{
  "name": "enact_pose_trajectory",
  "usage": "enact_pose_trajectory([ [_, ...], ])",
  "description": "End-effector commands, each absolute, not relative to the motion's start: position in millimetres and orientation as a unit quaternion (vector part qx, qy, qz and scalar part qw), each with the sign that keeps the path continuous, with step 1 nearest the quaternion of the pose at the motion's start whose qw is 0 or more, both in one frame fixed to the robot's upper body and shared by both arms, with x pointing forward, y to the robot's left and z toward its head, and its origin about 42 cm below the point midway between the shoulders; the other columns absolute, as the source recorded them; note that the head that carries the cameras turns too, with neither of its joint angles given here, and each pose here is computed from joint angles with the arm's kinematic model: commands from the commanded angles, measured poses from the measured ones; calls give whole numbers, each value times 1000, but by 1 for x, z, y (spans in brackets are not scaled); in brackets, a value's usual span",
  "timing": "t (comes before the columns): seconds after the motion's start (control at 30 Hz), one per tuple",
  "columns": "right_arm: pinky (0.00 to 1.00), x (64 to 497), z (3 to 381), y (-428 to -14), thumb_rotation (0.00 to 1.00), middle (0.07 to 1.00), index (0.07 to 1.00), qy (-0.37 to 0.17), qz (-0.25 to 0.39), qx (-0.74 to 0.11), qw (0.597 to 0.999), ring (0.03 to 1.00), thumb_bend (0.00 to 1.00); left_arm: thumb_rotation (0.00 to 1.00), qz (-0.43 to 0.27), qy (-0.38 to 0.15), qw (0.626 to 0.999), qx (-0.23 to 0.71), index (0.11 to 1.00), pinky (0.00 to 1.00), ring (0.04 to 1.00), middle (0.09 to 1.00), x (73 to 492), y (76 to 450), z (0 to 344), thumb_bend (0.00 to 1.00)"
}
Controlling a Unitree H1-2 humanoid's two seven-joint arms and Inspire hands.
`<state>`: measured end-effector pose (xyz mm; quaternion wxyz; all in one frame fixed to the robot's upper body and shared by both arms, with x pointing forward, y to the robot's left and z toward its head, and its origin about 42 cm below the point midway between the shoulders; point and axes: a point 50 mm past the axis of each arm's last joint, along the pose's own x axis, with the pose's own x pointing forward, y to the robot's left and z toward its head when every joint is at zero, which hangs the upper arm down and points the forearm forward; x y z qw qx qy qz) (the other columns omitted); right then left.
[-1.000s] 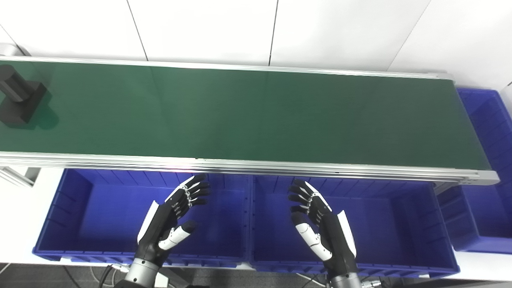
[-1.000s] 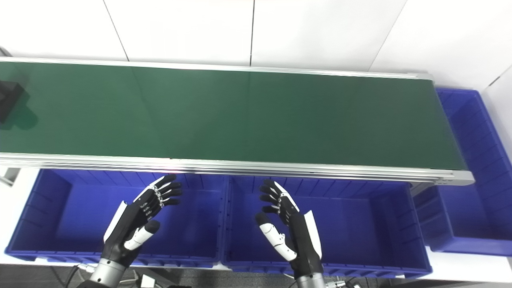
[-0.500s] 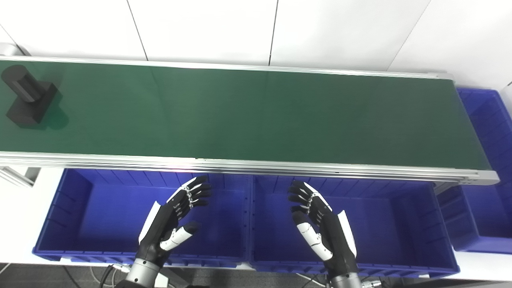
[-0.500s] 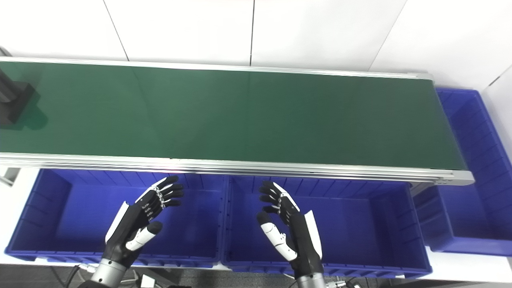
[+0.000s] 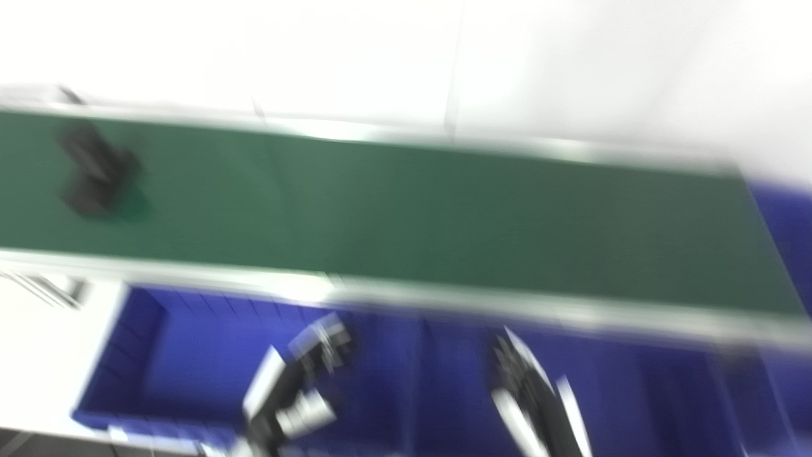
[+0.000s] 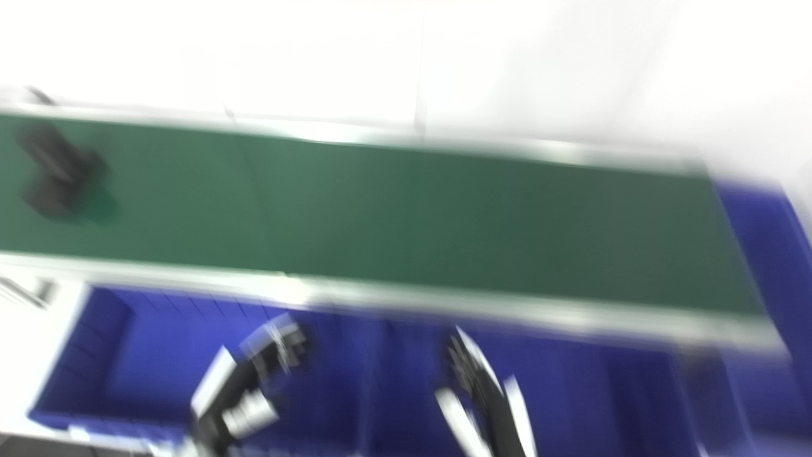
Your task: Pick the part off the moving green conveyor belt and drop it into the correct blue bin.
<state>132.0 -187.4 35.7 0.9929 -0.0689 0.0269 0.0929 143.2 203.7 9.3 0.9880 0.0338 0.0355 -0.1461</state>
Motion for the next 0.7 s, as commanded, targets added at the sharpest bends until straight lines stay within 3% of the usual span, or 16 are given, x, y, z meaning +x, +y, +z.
enact_pose_trajectory([
  [0.0, 678, 136, 43, -189, 795, 837, 876, -13, 93, -63, 994, 786, 401, 669, -143, 2, 989, 34, 816, 683, 747, 783, 150, 197, 16, 898],
  [0.67, 668, 140, 37, -194, 827, 831, 889, -13, 87, -63, 994, 785, 321, 618, -144, 7, 989, 36, 800, 662, 733, 771, 156, 190, 10, 883],
])
